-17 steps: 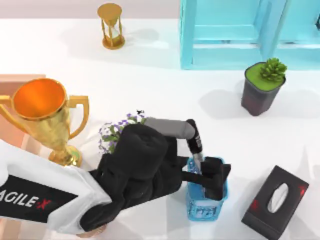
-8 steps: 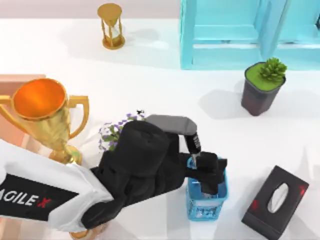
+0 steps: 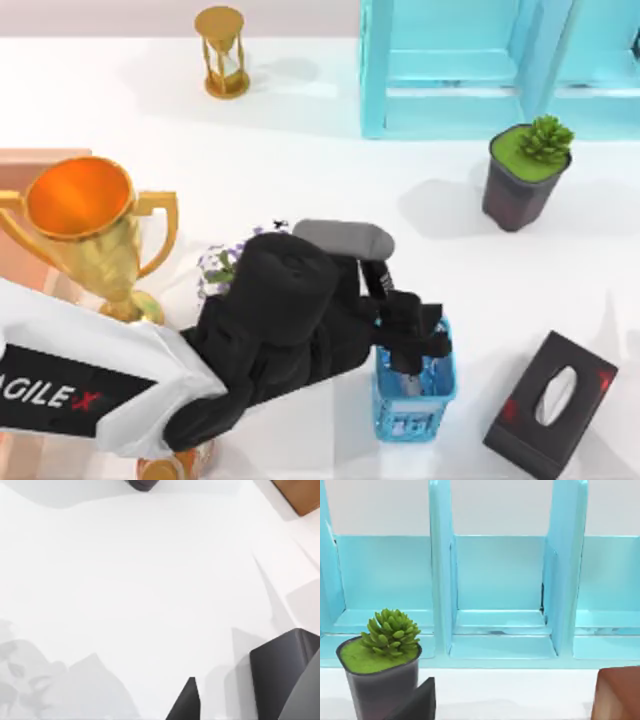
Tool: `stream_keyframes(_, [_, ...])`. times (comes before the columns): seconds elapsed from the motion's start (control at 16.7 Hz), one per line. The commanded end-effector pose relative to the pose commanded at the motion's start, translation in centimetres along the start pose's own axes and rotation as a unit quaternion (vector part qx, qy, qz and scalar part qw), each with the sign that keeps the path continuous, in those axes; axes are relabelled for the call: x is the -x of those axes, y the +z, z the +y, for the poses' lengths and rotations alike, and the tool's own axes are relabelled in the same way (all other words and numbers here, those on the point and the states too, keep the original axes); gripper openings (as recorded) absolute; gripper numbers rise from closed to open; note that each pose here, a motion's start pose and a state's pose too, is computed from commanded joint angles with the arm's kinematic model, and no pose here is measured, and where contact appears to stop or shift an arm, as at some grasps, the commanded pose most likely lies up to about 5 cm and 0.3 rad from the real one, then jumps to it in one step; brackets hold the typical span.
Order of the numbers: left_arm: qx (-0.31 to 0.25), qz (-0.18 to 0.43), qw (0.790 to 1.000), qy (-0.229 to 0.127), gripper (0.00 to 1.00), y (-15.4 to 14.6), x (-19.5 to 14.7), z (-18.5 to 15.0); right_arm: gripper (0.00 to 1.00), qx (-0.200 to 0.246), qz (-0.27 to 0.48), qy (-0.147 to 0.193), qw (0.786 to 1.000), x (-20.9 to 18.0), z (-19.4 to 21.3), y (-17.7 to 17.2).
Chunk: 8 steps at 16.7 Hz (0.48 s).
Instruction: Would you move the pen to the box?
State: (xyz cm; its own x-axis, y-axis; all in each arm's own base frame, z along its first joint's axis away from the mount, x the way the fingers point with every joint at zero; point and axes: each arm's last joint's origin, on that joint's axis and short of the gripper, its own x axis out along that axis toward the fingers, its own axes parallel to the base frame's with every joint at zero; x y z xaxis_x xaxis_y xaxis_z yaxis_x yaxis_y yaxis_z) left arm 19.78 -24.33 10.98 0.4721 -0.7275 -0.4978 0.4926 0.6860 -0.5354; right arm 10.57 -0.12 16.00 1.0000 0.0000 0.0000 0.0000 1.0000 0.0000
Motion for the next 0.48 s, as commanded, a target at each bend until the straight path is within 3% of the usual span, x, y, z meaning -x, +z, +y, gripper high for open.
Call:
stream_keyframes(0.18, [-0.002, -0.024, 1.000, -0.009, 0.00, 1.3, 0.1, -0.5, 1.00, 0.000, 0.000, 0.000, 1.000, 0.0, 0.0, 0.0])
stream_keyframes(0.48, [-0.010, 0.004, 1.000, -0.017, 0.00, 2.1, 1.2, -0.4, 1.00, 0.000, 0.000, 0.000, 1.000, 0.0, 0.0, 0.0])
